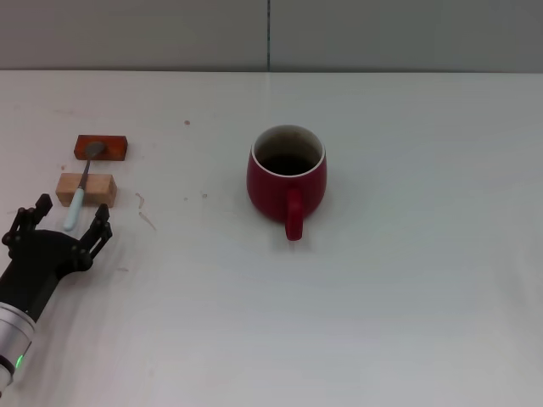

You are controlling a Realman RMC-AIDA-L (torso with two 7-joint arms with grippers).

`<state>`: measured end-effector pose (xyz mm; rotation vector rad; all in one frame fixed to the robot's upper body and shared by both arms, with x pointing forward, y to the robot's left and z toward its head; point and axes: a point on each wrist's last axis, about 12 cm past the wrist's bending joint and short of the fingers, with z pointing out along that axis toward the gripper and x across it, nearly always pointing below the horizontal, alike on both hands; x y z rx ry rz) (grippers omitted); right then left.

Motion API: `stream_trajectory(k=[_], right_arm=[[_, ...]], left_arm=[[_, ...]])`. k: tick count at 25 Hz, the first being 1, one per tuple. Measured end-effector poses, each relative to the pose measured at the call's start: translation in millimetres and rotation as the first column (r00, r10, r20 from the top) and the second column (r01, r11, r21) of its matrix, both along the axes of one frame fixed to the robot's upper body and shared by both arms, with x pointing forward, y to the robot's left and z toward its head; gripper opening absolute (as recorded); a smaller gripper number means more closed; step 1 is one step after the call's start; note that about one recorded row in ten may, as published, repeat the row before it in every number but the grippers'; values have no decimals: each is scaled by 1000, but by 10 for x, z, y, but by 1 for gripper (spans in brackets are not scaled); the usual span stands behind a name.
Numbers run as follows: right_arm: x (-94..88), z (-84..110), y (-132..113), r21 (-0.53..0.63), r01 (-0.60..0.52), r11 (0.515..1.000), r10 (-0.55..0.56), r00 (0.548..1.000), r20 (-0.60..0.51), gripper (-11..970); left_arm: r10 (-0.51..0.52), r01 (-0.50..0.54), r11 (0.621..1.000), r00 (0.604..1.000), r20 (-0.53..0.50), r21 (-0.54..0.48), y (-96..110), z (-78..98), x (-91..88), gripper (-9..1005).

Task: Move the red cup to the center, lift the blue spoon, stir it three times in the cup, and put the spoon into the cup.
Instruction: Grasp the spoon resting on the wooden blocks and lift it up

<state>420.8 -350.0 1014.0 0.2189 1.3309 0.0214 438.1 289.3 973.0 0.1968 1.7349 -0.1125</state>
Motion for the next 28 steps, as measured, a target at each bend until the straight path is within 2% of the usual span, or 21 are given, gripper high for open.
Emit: stream_trajectory(k=[4, 14, 25, 28], right_arm=[[-4, 1, 1, 0, -1, 1000, 1, 1000, 2, 843], [-12, 0, 0, -2, -1, 1000, 1, 1000, 1, 843], [-7, 3, 4, -2, -4, 1000, 4, 1000, 3, 843], [-7, 3, 7, -1, -4, 1000, 4, 1000, 4, 843]], left_arm=[[-3, 3, 1000, 1000, -10, 0, -12, -10, 3, 799], [-12, 12, 1000, 1000, -2, -1, -26, 1, 9, 586], [-1, 1, 1000, 1000, 1, -4, -12, 8, 22, 565], [-1, 1, 1000, 1000, 1, -3, -9, 10, 27, 435]])
